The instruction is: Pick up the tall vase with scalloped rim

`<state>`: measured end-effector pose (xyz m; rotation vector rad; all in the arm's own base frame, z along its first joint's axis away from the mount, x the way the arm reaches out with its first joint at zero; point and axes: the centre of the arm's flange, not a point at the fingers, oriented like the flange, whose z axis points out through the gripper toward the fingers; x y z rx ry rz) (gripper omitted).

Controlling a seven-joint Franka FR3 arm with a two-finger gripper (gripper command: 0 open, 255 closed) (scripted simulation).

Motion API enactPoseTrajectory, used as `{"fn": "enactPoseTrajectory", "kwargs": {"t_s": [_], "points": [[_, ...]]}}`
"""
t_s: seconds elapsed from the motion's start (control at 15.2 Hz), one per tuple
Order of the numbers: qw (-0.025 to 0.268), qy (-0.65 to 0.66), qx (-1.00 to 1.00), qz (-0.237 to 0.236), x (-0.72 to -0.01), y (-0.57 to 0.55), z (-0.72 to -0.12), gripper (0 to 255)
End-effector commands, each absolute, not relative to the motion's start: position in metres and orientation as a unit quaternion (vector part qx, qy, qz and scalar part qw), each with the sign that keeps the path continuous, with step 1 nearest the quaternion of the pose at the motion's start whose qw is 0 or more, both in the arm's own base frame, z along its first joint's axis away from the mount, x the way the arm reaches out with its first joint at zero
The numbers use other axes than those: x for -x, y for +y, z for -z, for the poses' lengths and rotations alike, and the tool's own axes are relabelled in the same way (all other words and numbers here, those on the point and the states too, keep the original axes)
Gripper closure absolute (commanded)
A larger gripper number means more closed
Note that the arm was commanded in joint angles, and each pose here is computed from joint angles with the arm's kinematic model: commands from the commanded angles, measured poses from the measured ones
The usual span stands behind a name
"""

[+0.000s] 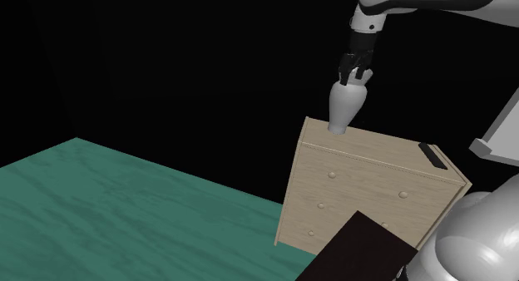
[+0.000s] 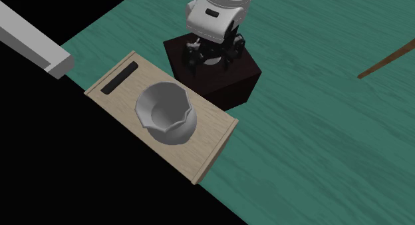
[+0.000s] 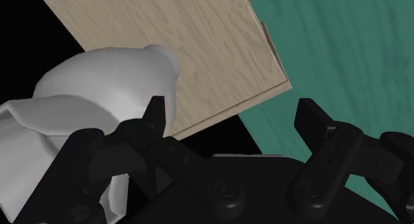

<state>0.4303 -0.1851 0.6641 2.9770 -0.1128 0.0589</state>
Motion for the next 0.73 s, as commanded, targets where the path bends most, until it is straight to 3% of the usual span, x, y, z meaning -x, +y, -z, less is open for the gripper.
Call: {"fn": "enactPoseTrajectory", "kwargs": {"t_s": [0.0, 0.4, 0.66], "points": [[0.096, -0.038, -0.994, -0.019, -0.442, -0.205, -0.671, 0], [0.140, -0.039, -0.989, -0.020, -0.479, -0.256, -0.696, 0], [0.142, -0.039, -0.989, -0.020, -0.481, -0.258, -0.682, 0]]}}
